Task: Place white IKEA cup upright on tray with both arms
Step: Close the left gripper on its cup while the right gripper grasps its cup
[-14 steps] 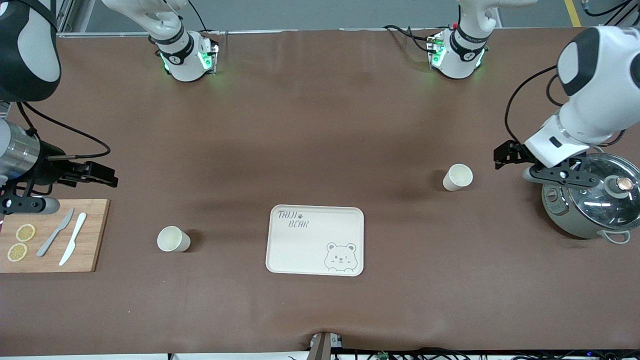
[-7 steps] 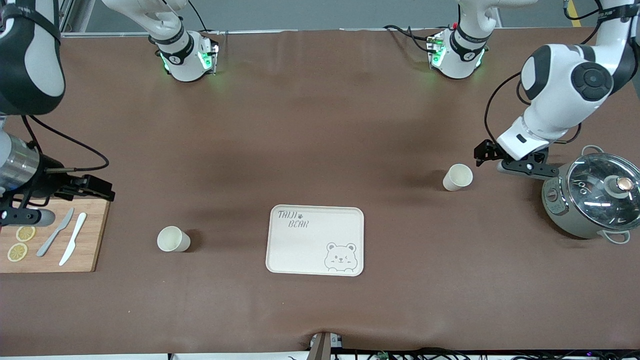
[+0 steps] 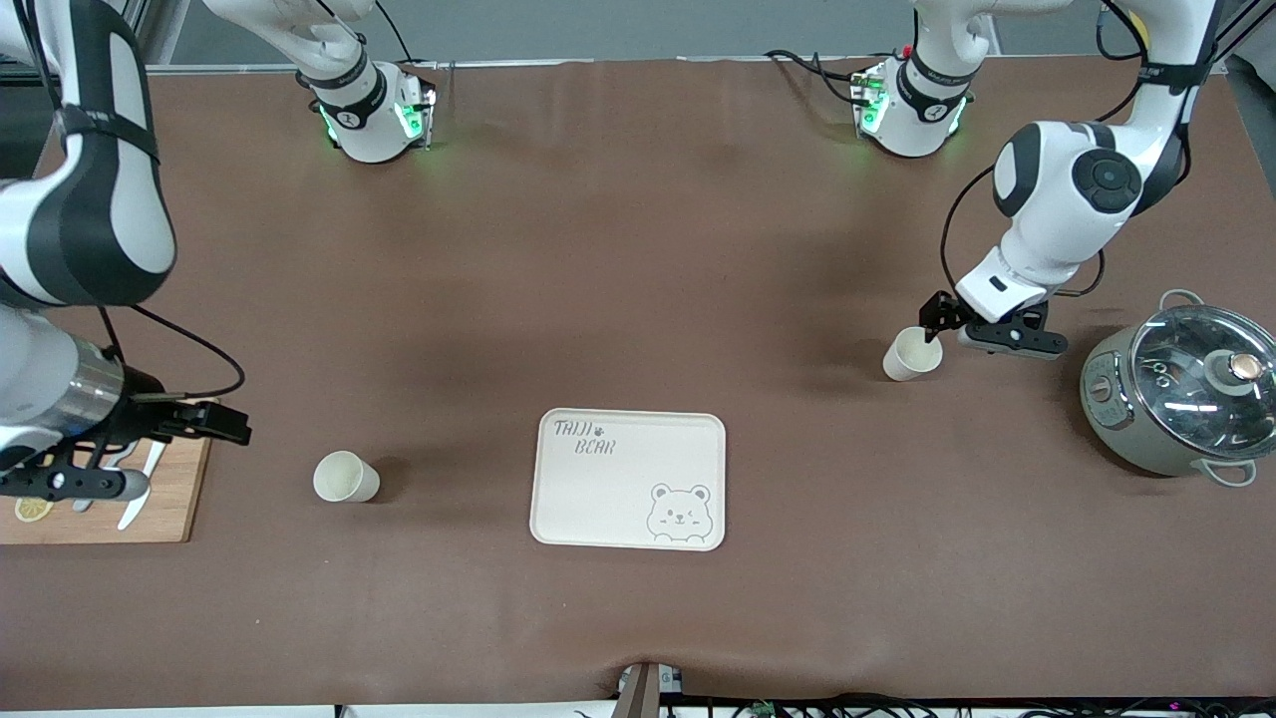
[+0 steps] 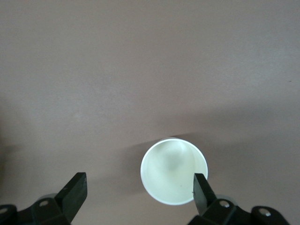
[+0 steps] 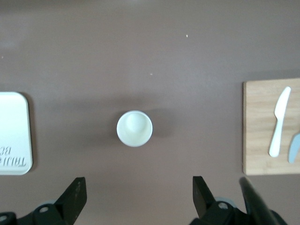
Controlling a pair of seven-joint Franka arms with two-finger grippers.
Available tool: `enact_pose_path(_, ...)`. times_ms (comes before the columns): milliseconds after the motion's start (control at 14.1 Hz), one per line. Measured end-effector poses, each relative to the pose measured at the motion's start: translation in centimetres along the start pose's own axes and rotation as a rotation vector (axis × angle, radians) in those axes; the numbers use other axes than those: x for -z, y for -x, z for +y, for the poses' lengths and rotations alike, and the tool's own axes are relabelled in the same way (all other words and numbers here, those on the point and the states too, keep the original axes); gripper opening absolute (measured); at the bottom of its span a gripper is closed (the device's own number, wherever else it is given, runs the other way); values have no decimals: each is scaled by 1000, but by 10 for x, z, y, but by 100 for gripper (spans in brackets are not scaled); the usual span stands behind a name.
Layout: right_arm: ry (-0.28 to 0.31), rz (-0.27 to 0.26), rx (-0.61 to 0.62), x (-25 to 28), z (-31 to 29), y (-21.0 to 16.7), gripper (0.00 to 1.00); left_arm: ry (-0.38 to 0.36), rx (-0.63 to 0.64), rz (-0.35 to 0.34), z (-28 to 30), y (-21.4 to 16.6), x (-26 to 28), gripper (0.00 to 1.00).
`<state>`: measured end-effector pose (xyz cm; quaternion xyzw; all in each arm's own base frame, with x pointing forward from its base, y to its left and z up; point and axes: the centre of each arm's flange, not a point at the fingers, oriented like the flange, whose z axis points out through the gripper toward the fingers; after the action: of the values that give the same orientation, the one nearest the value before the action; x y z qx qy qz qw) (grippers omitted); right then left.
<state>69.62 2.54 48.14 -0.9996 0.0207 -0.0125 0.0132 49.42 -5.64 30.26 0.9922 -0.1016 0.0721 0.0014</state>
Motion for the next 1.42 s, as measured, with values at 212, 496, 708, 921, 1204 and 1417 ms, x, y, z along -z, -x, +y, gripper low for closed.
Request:
enact_pose_path(212,-4,31,14,-43,-1,-6,100,1,-2,14,1,0,-25,100)
enact_pose_path(496,-4,55,61,-83,0,-3,100,2,-2,24,2,1,-50,100)
enact_pose_path(708,-3,78,90,-99,3,0,100,2,-3,24,1,2,-56,100)
enact_pose_path(921,1,103,111,-116,14,2,100,2,-13,18,0,4,-61,100)
enact_pose_path(1204,3,134,130,-147,19,11,100,3,-20,6,-2,10,-68,100)
enact_pose_path(1417,2,148,132,-165,19,10,100,3,-16,-3,-4,14,-71,100)
